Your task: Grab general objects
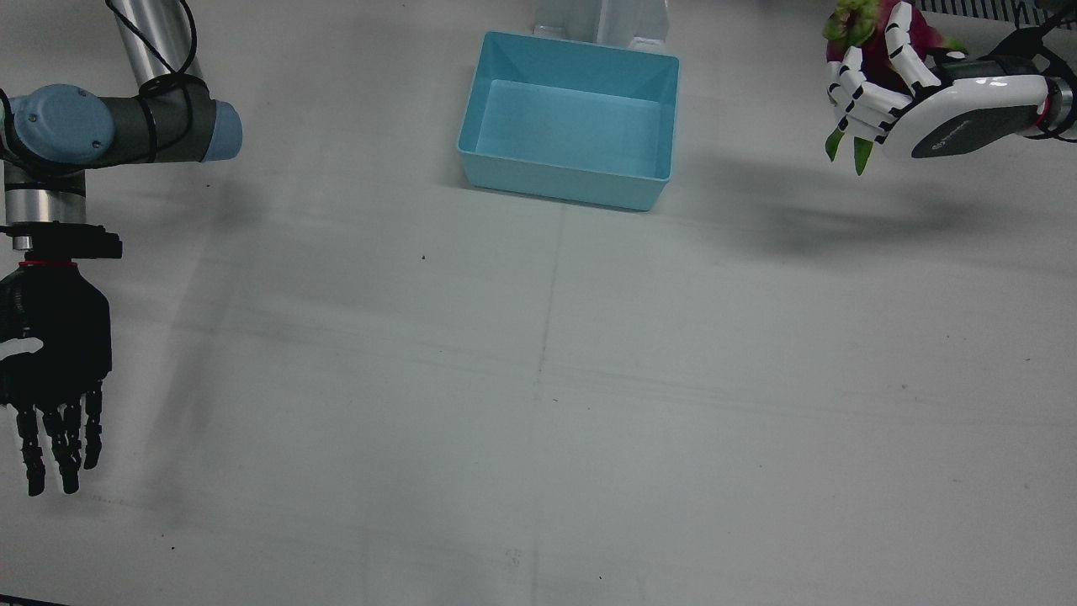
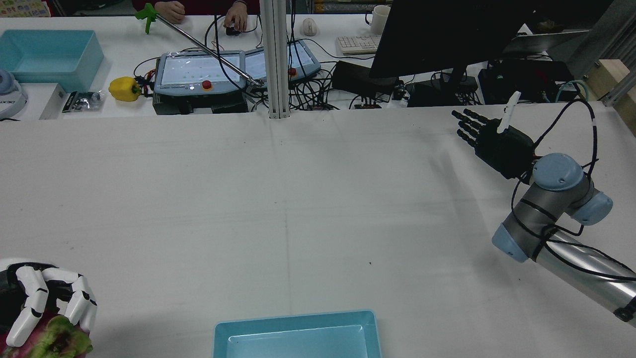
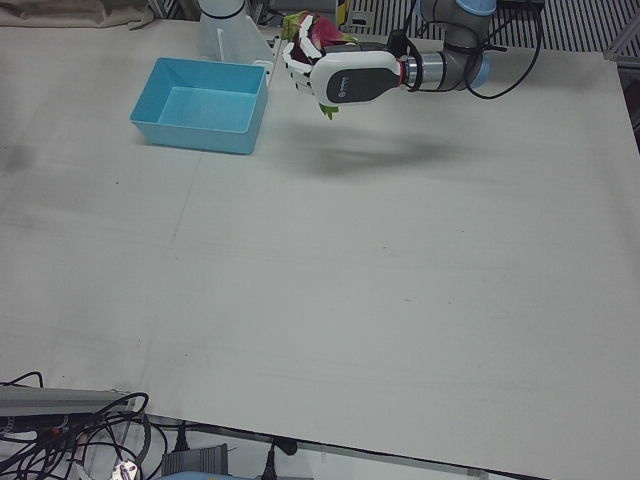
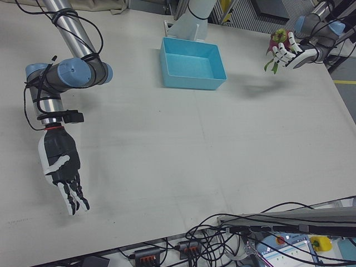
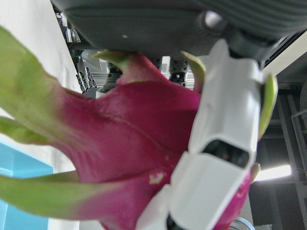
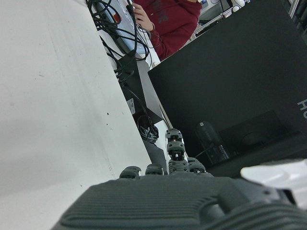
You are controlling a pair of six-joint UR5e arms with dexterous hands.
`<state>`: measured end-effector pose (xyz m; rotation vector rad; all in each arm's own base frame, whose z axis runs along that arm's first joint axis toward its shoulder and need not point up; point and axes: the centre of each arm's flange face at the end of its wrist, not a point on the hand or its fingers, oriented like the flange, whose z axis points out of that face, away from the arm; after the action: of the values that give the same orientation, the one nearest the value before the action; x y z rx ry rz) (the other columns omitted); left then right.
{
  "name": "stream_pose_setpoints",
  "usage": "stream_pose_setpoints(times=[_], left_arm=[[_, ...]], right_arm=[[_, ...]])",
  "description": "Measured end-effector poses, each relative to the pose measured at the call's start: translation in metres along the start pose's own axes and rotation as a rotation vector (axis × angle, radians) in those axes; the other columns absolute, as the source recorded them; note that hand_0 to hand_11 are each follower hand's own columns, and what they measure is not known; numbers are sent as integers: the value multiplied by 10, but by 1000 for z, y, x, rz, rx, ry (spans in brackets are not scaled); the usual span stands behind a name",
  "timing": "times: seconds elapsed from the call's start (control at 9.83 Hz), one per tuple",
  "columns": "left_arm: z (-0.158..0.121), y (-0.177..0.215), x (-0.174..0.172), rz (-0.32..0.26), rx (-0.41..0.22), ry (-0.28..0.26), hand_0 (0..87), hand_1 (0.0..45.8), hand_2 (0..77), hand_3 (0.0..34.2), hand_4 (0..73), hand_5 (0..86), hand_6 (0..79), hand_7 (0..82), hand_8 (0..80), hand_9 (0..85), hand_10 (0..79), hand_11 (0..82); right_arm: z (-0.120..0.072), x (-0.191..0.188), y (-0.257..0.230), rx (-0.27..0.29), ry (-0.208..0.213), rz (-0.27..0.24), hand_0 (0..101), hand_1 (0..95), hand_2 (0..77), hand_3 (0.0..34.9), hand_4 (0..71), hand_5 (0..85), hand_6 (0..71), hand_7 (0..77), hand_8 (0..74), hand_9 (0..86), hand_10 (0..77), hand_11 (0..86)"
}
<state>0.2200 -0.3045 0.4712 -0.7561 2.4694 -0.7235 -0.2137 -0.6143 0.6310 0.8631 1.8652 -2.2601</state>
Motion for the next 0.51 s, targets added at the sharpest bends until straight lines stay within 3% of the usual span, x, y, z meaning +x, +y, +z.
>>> stream_pose_setpoints(times=[0.51], left_arm=[[34,21,-80,-66,-25,2,793,0,425,0,682,365,409,529,469,404,398,753]], right_arm=[[0,0,0,0,0,0,0,65,22,0,0,0,0,0,0,11,0,5]])
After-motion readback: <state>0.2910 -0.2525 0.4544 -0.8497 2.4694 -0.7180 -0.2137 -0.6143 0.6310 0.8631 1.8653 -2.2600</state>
